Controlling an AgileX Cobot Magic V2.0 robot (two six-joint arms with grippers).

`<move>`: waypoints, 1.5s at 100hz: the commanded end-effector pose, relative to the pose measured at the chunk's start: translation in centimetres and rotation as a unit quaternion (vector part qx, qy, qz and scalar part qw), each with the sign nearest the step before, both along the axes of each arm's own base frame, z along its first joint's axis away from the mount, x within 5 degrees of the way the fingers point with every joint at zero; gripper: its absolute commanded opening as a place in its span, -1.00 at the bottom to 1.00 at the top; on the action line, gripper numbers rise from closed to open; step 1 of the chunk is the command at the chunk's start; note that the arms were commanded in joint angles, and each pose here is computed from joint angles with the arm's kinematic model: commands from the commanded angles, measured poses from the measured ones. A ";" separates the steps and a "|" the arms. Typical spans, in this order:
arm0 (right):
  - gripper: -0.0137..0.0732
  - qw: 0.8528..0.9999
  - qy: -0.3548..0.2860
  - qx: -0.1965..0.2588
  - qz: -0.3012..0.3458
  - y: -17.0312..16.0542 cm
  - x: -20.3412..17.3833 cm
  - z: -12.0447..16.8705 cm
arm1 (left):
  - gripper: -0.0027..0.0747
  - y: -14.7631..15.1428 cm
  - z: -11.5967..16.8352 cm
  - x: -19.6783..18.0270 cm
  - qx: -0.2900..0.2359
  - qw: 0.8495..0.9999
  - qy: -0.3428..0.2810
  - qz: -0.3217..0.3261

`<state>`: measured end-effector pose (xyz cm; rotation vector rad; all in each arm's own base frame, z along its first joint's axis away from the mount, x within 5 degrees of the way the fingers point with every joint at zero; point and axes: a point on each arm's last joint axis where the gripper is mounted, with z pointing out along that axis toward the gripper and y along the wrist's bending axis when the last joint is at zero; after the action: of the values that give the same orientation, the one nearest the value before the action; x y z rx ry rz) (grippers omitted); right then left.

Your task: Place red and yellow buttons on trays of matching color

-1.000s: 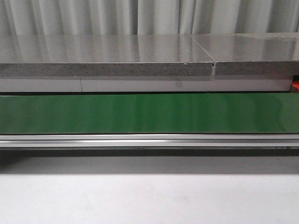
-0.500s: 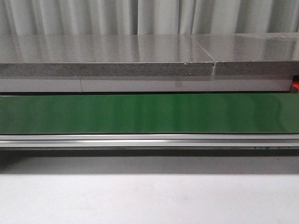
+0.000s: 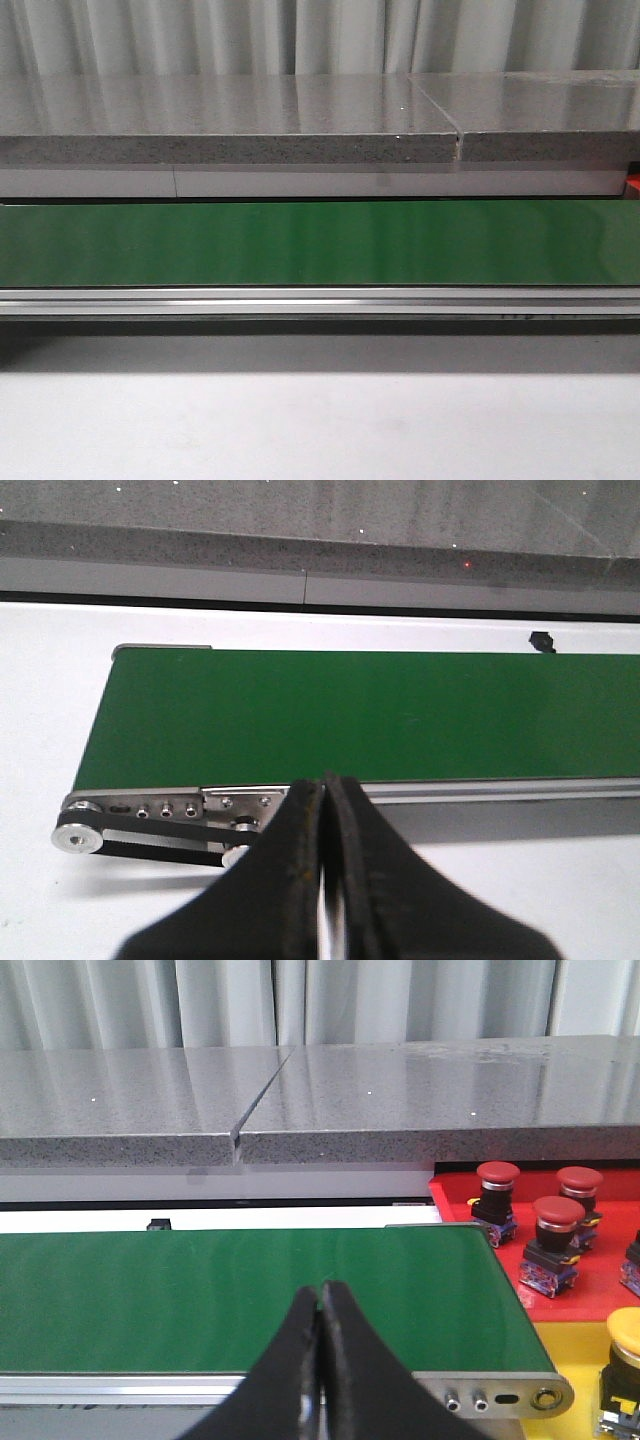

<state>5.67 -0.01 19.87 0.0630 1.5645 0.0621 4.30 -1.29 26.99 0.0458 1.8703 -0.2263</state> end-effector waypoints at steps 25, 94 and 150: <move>-0.84 0.999 -0.053 -0.007 0.001 0.0 -0.3 1.3 | -0.98 0.4 -2.6 2.0 -0.013 0.994 -0.106 0.033; -0.84 0.999 -0.053 -0.007 0.001 0.0 -0.3 1.3 | -0.98 0.8 -6.6 2.5 0.035 0.981 -0.183 0.048; -0.84 0.999 -0.053 -0.007 0.001 0.0 -0.3 1.3 | -0.98 0.8 -6.6 2.5 0.046 0.980 -0.188 0.045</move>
<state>5.67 -0.01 19.87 0.0641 1.5645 0.0633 6.74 -0.52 21.35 0.0597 1.5267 -0.0610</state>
